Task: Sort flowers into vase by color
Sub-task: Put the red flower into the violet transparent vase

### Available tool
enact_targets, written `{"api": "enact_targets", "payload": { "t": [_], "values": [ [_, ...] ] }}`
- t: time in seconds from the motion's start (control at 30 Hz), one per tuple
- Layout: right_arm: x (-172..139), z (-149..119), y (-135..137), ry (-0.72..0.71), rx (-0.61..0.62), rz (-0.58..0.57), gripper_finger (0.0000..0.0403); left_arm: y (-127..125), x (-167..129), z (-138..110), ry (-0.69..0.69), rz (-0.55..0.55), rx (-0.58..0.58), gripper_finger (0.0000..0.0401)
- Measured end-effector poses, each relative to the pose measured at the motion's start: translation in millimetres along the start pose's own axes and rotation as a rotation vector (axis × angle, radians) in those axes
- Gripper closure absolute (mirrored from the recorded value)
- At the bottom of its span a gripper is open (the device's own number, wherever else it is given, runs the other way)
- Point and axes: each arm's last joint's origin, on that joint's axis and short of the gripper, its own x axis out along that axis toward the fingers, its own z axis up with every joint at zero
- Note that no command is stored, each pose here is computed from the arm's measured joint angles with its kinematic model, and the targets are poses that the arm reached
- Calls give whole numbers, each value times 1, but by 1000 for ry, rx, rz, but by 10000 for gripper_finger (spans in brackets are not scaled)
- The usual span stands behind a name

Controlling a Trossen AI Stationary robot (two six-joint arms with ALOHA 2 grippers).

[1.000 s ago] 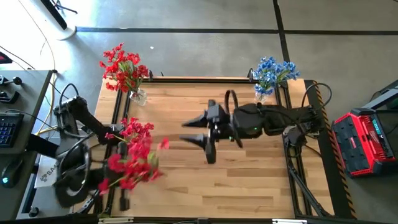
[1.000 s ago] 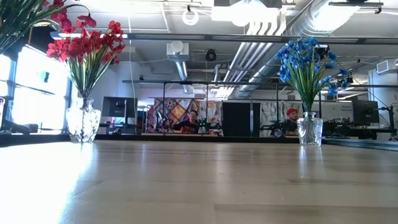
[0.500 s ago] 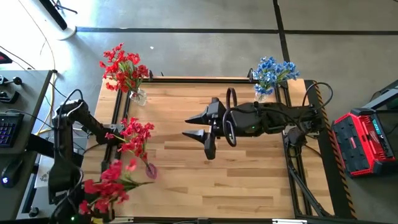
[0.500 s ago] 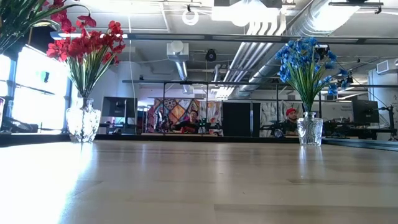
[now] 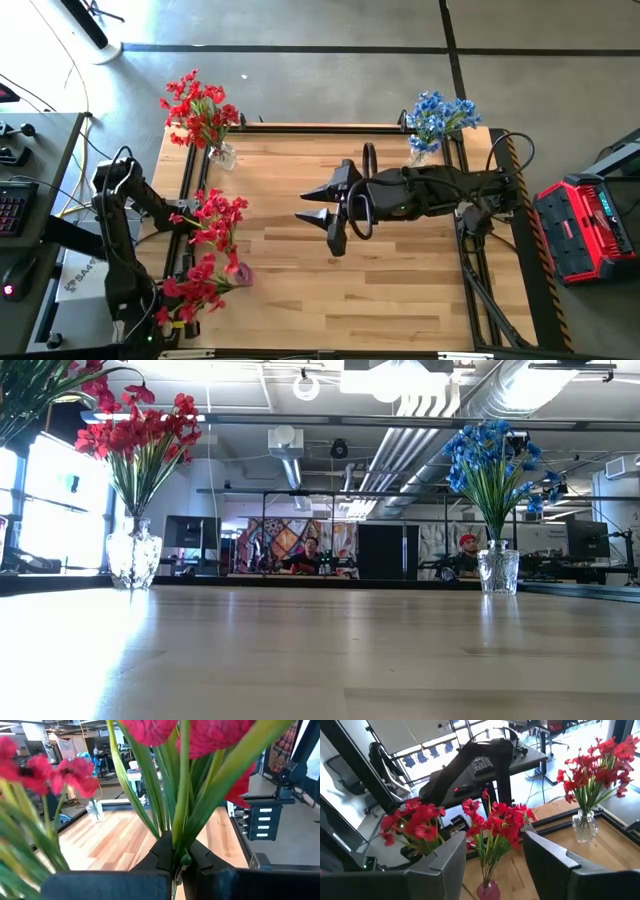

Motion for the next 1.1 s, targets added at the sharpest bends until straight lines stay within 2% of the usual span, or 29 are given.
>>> {"api": "enact_targets", "payload": {
  "t": [0.27, 0.7, 0.8, 0.97, 1.1],
  "values": [
    [0, -3, -1, 23, -2, -9, 219, 20, -1, 11, 115, -63, -5, 401],
    [1, -3, -4, 34, 9, -23, 219, 55, -3, 37, 132, -101, 64, 401],
    [1, -3, -4, 38, 8, -25, 219, 58, -3, 30, 146, -102, 44, 401],
    [1, -4, -4, 39, 7, -26, 219, 60, -2, 0, 168, -85, -58, 401],
    [1, -4, -4, 40, 7, -26, 219, 62, -2, -11, 174, -73, -113, 395]
  ]
}}
